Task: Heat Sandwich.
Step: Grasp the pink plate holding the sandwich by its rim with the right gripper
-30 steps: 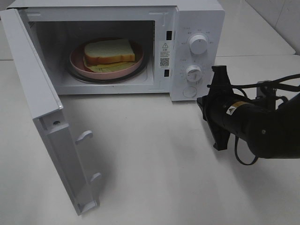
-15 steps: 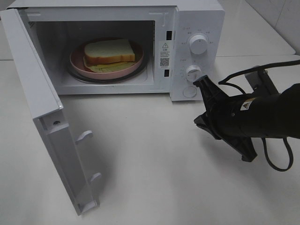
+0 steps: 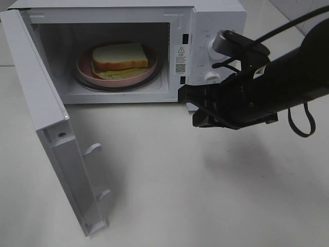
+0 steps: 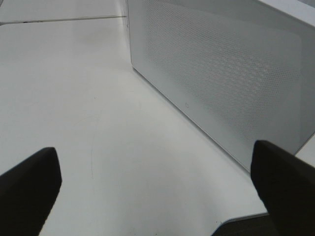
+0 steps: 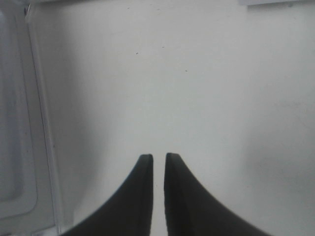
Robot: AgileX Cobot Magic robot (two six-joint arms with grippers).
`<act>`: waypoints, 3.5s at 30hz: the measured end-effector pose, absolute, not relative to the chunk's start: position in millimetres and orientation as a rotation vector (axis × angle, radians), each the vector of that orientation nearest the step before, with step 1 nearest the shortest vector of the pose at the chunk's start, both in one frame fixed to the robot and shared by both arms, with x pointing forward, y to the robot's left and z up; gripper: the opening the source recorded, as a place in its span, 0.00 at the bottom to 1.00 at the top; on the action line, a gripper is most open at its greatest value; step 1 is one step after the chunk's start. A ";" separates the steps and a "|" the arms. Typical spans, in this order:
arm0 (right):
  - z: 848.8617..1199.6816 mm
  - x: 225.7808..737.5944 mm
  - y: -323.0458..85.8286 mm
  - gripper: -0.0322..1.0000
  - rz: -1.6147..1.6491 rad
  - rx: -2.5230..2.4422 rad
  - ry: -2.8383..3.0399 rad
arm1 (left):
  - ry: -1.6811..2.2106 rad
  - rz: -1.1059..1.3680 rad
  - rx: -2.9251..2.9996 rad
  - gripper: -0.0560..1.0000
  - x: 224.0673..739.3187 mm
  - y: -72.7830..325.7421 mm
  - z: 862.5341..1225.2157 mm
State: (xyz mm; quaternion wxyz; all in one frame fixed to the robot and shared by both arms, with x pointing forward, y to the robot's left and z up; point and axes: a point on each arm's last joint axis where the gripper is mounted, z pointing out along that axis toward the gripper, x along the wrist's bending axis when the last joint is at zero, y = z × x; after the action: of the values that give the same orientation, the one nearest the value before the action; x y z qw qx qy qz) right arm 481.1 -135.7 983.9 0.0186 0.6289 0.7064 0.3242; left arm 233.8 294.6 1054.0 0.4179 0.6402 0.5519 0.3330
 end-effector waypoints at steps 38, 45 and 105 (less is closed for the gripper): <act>1023.2 499.8 -161.2 0.24 0.216 0.775 2.598 | 1.385 0.835 1.606 0.99 233.8 294.6 1054.0; 1023.3 500.2 -161.7 0.25 0.133 0.439 2.658 | 1.385 0.835 1.606 0.99 233.8 294.6 1054.0; 1006.1 493.2 -120.8 0.89 0.114 -0.061 2.688 | 1.385 0.835 1.606 0.99 233.8 294.6 1054.0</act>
State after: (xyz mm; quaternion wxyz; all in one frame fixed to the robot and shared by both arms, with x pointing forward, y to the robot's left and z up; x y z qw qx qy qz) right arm 493.2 -120.8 1006.1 0.2236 -0.0221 0.9736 0.0414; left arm 233.8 294.6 1054.0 0.4179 0.6402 0.5519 0.3330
